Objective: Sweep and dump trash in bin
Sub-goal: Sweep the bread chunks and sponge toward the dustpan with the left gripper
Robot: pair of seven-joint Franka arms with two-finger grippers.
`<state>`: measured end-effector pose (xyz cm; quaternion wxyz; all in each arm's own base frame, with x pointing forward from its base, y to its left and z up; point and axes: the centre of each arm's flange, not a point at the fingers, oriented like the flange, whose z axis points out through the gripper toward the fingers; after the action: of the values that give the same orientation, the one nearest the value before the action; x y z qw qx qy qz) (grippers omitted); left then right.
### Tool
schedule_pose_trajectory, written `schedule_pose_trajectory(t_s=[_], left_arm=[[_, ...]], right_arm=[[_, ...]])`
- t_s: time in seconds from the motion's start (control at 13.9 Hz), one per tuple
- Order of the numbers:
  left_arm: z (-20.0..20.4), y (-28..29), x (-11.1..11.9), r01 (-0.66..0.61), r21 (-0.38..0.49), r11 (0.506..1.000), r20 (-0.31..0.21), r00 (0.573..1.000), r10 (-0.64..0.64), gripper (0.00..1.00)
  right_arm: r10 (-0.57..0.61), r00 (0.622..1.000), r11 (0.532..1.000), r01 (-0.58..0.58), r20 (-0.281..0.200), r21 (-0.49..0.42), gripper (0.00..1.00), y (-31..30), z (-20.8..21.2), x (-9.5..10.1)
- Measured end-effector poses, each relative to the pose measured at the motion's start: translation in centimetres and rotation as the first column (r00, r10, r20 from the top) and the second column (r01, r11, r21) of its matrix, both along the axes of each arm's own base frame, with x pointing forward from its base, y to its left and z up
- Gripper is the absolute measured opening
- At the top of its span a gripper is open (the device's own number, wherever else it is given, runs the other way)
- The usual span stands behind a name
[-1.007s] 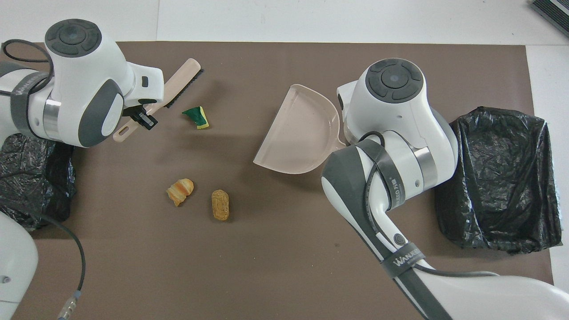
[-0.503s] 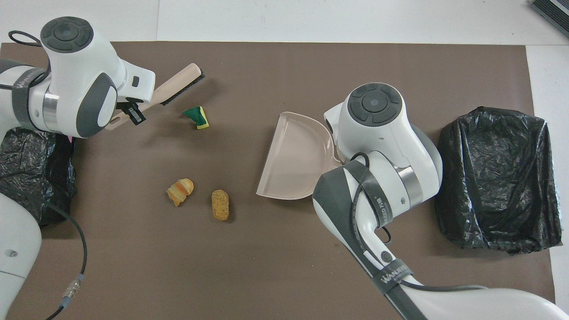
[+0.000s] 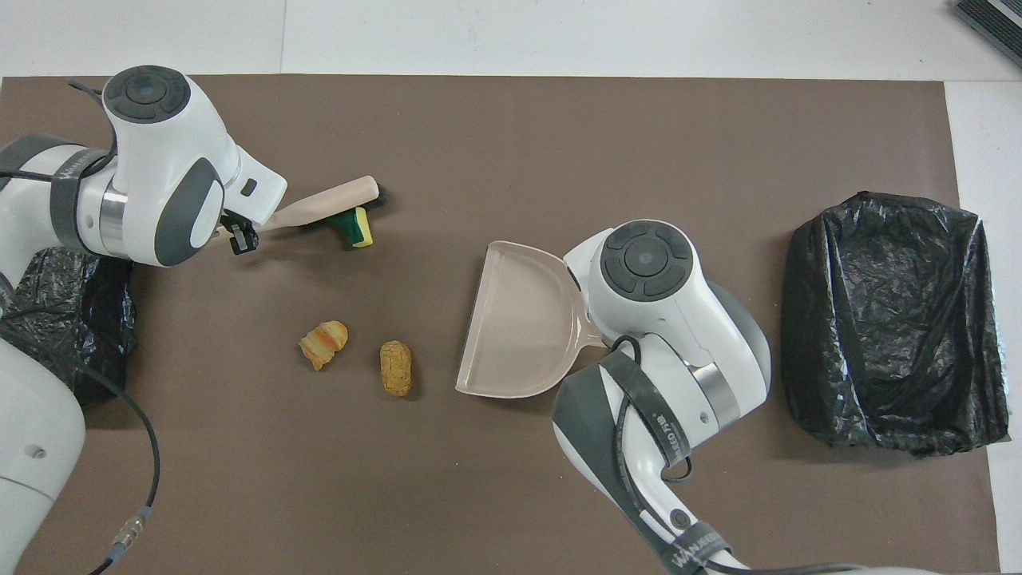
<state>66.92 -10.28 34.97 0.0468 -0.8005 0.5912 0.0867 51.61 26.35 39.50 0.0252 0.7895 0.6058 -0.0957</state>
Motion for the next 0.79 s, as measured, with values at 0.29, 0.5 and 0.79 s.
schedule_pose_trajectory(t_s=[0.29, 0.5, 0.79], left_arm=[[0.7, 0.3, -3.7, 0.004, 0.025, 1.0, -0.066, 0.998, -0.003, 0.26], [1.1, -0.1, -7.7, -0.028, 0.054, 0.998, -0.105, 0.994, 0.034, 0.26], [2.7, -3.3, -10.9, -0.132, 0.091, 0.987, -0.074, 0.987, 0.139, 0.26]], right_arm=[[0.04, 0.999, 0.999, -0.04, -0.003, -0.002, 0.31, 1.2, 0.0, -2.3], [0.05, 0.999, 0.999, -0.05, 0.004, 0.003, 0.31, 1.2, -0.7, -3.1], [0.118, 0.993, 0.993, -0.118, 0.002, 0.012, 0.31, 1.3, -2.3, -3.8]])
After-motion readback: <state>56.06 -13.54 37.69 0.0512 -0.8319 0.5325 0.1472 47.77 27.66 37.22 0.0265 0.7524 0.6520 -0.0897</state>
